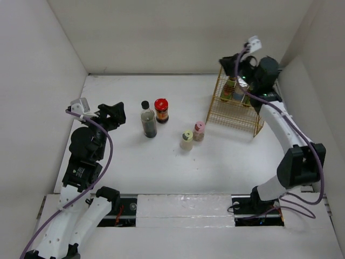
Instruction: Organize the condiment bottles
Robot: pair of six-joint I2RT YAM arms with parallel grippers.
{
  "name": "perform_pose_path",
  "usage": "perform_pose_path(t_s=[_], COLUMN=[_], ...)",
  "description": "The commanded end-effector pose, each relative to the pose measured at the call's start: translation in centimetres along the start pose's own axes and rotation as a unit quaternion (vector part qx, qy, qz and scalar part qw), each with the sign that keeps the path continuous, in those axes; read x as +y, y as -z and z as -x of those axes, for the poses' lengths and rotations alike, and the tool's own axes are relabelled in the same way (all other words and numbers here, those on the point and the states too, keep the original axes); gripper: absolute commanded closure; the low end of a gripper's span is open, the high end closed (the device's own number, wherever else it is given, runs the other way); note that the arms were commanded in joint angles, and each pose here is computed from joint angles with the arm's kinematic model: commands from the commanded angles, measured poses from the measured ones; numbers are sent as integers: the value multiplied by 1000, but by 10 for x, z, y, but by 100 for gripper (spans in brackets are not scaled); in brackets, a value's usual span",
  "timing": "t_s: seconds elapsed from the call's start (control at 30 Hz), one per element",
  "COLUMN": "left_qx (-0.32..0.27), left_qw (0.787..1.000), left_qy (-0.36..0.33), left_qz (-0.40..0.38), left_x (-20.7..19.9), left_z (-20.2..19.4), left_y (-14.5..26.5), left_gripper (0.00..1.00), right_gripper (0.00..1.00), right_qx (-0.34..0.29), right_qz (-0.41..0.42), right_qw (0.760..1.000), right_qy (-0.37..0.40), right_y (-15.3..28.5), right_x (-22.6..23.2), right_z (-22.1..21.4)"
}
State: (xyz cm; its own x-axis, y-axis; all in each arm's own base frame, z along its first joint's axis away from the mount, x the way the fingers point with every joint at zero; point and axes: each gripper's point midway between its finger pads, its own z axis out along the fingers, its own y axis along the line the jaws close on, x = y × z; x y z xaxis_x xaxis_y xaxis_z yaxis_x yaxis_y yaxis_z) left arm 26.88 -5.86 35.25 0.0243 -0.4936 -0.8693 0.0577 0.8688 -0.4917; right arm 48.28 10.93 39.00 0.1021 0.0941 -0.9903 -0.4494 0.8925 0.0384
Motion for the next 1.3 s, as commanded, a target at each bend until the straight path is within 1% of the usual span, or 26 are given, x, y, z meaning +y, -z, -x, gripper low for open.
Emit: perform_pose_path(t_s=[0.0, 0.03, 0.07, 0.1, 0.13, 0.17, 0.2, 0.23, 0.27, 0.37, 0.43, 0.47, 0.53, 0.6, 0.63, 0.67, 0.97, 1.0, 1.03, 1.07, 1.1, 1.17, 1.2, 1.23, 1.27], left_qx=[-26, -30, -30, -33, -33, -33, -30, -30, -30, -30, -26, -23, -27, -30, -30, -27, -29, -29, -25, -25, -23, -23, -23, -25, -25], left_qw=[1000, 999, 999, 999, 999, 999, 999, 999, 999, 999, 1000, 1000, 999, 999, 999, 999, 999, 999, 1000, 1000, 1000, 1000, 1000, 1000, 1000], left_qy=[3, 4, 4, 4, 4, 4, 4, 4, 4, 4, 3, 3, 4, 4, 4, 4, 0, 0, -2, -2, -2, -2, -2, -2, -2], left_qz=[-11, -13, -13, -9, -9, -9, -13, -13, -13, -13, -10, -15, -17, -12, -12, -17, -18, -18, -16, -16, -20, -20, -20, -14, -14], left_x=[-9, -9, -9, -8, -8, -8, -9, -9, -9, -9, -8, -10, -11, -9, -9, -11, -11, -11, -10, -10, -11, -11, -11, -9, -9], left_z=[17, 20, 20, 21, 21, 21, 20, 20, 20, 20, 17, 16, 19, 20, 20, 19, 20, 20, 17, 17, 17, 17, 17, 18, 18], left_y=[-1, 2, 2, 1, 1, 1, 2, 2, 2, 2, -1, -1, 1, 1, 1, 1, 2, 2, 0, 0, 0, 0, 0, 0, 0], left_gripper=[32, 32, 32, 32, 32, 32, 32, 32, 32, 32, 32, 32, 32, 32, 32, 32, 32, 32, 32, 32, 32, 32, 32, 32, 32], right_gripper=[71, 66, 57, 53, 50, 43, 39, 35, 28, 19, 15, 15, 10, 9, 7, 5, 4, 4, 3, 3, 3, 3, 6, 12, 16], right_qx=[45, 56, 80, 87, 99, 105, 118, 121, 137, 164, 192, 201, 211, 218, 213, 219, 224, 229, 218, 218, 206, 207, 194, 190, 187], right_qz=[217, 250, 264, 278, 304, 317, 339, 340, 346, 345, 349, 338, 334, 330, 326, 326, 285, 285, 283, 283, 285, 288, 287, 285, 284], right_qw=[975, 967, 961, 957, 947, 942, 933, 932, 928, 924, 916, 918, 917, 917, 920, 918, 929, 928, 931, 931, 934, 934, 937, 939, 940], right_qy=[10, 6, 7, 9, 8, 4, 11, 14, 14, 31, 41, 44, 50, 52, 54, 53, 73, 73, 69, 69, 61, 45, 41, 32, 28], right_y=[-25, -28, -34, -37, -34, -34, -31, -33, -32, -33, -37, -41, -48, -52, -58, -61, -92, -92, -96, -98, -100, -101, -105, -106, -106], right_x=[108, 141, 153, 167, 190, 201, 219, 219, 232, 250, 257, 258, 265, 267, 267, 267, 275, 275, 277, 277, 284, 287, 289, 290, 290], right_z=[-47, -61, -84, -92, -105, -113, -129, -135, -150, -173, -197, -204, -217, -224, -221, -231, -253, -260, -253, -258, -253, -260, -254, -251, -252])
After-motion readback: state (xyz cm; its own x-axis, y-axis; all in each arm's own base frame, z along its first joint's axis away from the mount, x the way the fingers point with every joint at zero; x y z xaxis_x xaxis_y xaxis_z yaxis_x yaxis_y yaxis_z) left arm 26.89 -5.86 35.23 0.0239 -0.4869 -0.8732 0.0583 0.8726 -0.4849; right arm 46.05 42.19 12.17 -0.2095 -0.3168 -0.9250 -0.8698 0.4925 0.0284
